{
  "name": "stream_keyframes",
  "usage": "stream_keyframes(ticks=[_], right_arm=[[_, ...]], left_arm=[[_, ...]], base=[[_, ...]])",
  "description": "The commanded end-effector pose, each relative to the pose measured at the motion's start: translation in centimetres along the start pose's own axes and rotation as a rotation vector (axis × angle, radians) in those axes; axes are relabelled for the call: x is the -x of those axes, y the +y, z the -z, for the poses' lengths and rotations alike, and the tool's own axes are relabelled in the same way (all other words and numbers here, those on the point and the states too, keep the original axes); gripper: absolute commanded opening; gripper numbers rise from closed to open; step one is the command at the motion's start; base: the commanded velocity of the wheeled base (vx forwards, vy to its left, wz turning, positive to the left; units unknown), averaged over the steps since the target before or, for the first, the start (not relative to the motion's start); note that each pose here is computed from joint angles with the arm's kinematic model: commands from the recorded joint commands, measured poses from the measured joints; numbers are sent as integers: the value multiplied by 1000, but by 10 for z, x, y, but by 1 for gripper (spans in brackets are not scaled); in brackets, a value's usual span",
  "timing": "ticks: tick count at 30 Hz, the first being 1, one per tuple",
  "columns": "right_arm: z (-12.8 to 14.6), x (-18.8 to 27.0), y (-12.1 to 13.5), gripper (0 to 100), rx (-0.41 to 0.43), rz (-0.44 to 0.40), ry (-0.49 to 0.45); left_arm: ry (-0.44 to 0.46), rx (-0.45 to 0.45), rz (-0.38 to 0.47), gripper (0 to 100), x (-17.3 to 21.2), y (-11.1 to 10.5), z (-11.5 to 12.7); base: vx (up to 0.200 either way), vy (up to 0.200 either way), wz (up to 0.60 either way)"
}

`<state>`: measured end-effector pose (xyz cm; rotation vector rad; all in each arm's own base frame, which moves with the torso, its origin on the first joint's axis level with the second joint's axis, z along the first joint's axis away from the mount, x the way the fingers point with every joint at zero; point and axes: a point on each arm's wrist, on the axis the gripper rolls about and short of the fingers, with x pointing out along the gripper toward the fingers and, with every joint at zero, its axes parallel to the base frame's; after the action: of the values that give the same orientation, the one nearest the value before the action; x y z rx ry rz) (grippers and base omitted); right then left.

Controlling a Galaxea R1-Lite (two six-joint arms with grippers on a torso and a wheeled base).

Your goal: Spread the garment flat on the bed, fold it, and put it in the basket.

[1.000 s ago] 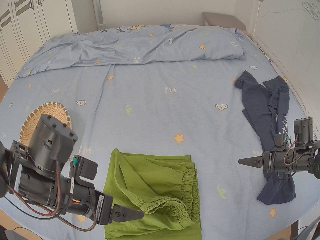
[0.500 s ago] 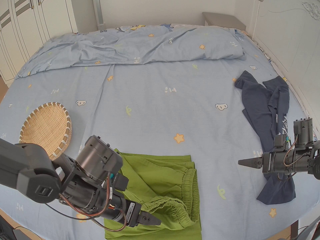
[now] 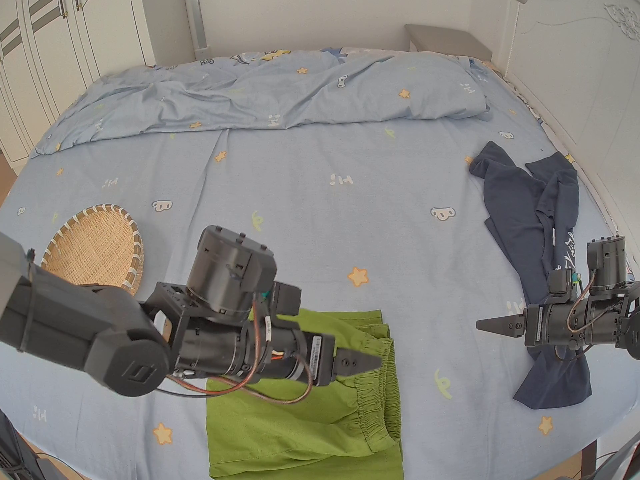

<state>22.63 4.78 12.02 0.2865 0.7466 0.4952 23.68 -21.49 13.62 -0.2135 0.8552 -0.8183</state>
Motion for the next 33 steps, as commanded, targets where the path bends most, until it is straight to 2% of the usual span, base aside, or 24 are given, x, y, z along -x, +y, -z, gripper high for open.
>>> stream_keyframes(ticks=[1, 5, 8, 12, 15, 18, 19, 20, 21, 22, 23, 24, 26, 27, 30, 33], right_arm=[[0, 0, -1, 100, -2, 3, -1], [-1, 1, -2, 100, -2, 19, -9], [-1, 0, -2, 100, 0, 21, -8], [0, 0, -1, 100, 2, 18, -5], [0, 0, 0, 100, 3, 17, -6], [0, 0, 0, 100, 3, 17, -6], [0, 0, 0, 100, 3, 17, -6], [0, 0, 0, 100, 5, 16, -4], [0, 0, 0, 100, 5, 16, -4], [0, 0, 0, 100, 6, 16, -5], [0, 0, 1, 100, 7, 15, -5], [0, 0, 1, 100, 9, 12, -5], [0, 1, 2, 100, 11, 11, -7], [0, 1, 2, 100, 11, 9, -6], [0, 0, 3, 100, 15, 5, -4], [3, -1, 6, 100, 20, -2, 8]], left_arm=[[-55, -4, 15, 100, -36, 9, -20], [-55, 11, 32, 100, -58, 10, -14], [-110, 52, 50, 100, -52, 13, -14], [-282, 137, 115, 100, 2, 8, -27], [-387, 156, 170, 100, 43, 13, -33], [-431, 189, 194, 100, 82, 27, -27], [-433, 193, 195, 100, 84, 28, -27], [-428, 237, 194, 100, 103, 42, -14], [-421, 251, 192, 100, 107, 47, -9], [-386, 289, 185, 100, 113, 61, 7], [-380, 298, 180, 100, 114, 64, 11], [-344, 353, 160, 100, 119, 81, 28], [-300, 412, 149, 100, 125, 99, 51], [-295, 416, 150, 100, 125, 101, 54], [-226, 452, 185, 100, 125, 127, 88], [-199, 434, 230, 100, 120, 144, 101]], base=[[0, 0, 0], [0, 0, 0], [0, 0, 0], [0, 0, 0], [0, 0, 0], [0, 0, 0], [0, 0, 0], [0, 0, 0], [0, 0, 0], [0, 0, 0], [0, 0, 0], [0, 0, 0], [0, 0, 0], [0, 0, 0], [0, 0, 0], [0, 0, 0]])
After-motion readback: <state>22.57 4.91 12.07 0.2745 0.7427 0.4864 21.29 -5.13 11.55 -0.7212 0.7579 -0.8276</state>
